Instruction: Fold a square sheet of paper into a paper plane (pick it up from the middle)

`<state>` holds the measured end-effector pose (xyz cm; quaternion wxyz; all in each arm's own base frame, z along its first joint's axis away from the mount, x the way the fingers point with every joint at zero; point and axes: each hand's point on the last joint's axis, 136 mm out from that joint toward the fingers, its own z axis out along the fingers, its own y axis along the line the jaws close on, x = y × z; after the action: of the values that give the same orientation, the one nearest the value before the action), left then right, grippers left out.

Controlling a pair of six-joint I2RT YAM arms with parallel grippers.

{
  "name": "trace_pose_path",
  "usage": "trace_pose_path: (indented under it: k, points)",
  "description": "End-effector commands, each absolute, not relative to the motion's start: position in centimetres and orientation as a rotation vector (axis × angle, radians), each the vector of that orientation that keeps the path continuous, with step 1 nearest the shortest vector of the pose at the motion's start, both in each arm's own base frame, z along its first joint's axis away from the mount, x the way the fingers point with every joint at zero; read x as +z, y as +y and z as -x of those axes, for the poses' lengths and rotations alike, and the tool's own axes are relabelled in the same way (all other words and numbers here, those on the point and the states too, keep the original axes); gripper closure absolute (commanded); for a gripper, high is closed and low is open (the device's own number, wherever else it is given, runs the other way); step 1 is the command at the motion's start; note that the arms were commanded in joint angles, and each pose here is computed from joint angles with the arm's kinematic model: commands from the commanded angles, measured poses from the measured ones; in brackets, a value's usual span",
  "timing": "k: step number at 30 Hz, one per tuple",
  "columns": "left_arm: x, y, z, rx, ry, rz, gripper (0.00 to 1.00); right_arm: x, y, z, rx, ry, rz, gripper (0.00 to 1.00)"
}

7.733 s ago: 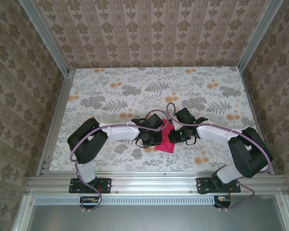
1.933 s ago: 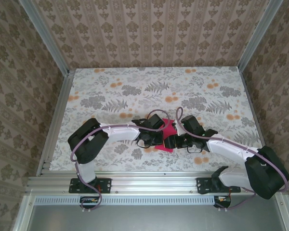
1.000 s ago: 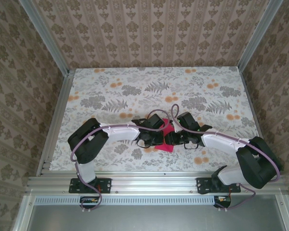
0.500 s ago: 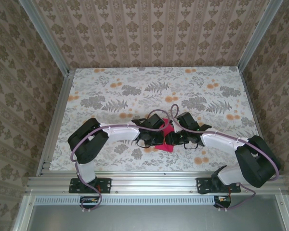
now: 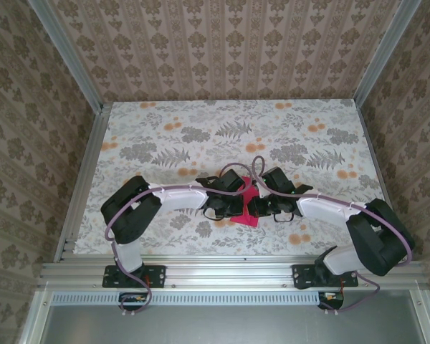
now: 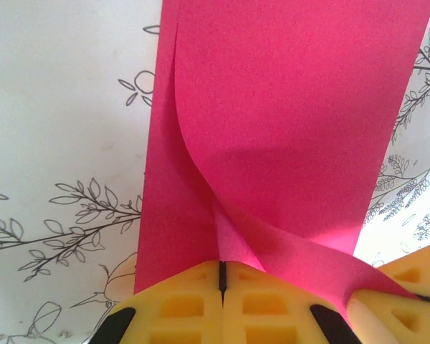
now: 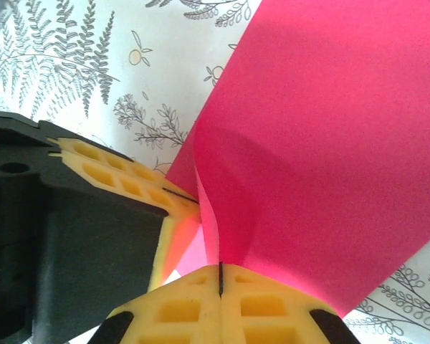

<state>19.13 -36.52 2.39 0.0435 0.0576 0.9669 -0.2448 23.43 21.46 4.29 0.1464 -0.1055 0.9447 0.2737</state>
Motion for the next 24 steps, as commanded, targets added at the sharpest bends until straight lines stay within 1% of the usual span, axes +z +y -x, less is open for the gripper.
trace_pose_path:
  k: [1, 4, 11, 24]
  points:
    - [1.6, -36.0, -18.8, -0.712, 2.985, -0.178, 1.00, 4.7, 20.9, -24.0, 0.725, 2.721, 0.306, 0.96]
    - [1.1, -35.6, -18.7, -0.674, 2.999, -0.185, 1.00, 4.6, 20.7, -24.2, 0.720, 2.727, 0.295, 0.97]
    - [0.1, -35.0, -18.4, -0.614, 3.025, -0.187, 1.00, 4.2, 19.7, -24.6, 0.700, 2.766, 0.267, 0.97]
    - [0.2, -35.0, -18.3, -0.596, 3.026, -0.207, 1.00, 3.1, 18.3, -26.0, 0.553, 2.823, 0.301, 0.95]
